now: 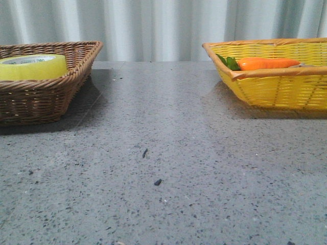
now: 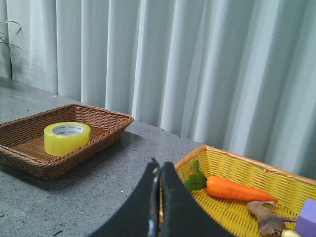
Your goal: Transfer tape with both arms
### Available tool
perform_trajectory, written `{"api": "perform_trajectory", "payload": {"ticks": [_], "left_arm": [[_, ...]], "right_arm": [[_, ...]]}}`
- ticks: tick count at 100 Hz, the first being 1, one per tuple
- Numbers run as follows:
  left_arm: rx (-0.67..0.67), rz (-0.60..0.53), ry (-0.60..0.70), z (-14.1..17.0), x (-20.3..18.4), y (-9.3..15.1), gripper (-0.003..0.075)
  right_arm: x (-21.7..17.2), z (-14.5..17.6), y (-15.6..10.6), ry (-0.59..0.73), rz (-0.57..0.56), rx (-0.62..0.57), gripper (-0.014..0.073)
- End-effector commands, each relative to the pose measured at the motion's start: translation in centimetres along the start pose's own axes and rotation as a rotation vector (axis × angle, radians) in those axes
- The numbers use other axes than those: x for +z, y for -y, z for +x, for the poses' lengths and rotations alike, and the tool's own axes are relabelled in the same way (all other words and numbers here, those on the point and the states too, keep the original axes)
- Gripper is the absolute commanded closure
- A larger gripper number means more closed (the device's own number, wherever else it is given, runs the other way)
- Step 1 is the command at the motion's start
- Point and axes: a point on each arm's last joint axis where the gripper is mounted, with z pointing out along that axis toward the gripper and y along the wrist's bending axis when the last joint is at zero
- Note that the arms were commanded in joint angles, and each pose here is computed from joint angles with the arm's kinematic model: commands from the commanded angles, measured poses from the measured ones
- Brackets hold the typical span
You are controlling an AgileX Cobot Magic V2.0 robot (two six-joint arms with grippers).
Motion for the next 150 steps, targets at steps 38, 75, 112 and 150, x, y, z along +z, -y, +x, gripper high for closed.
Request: {"api": "perform_trajectory", "payload": {"ticks": [38, 75, 112, 150], "left_arm": [[0.028, -0.246, 0.162, -0.2, -1.9, -1.6, 0.0335], [0.035, -0.303, 0.138, 2.6, -2.2, -2.1, 0.0556], [0.028, -0.394, 0.015, 4.3, -3.3, -2.2, 0.0741], [-0.1, -0.404, -0.249, 6.8, -3.6, -2.1, 0.0741]], "right_arm": [[0.0, -1.3, 0.2, 0.084, 0.021, -0.01, 0.0657], [0.0, -1.3, 0.2, 0.084, 0.021, -0.01, 0.0657], [0.0, -1.3, 0.2, 0.084, 0.021, -0.01, 0.0657], [0.0, -1.3, 0.2, 0.084, 0.021, -0.01, 0.0657]]}}
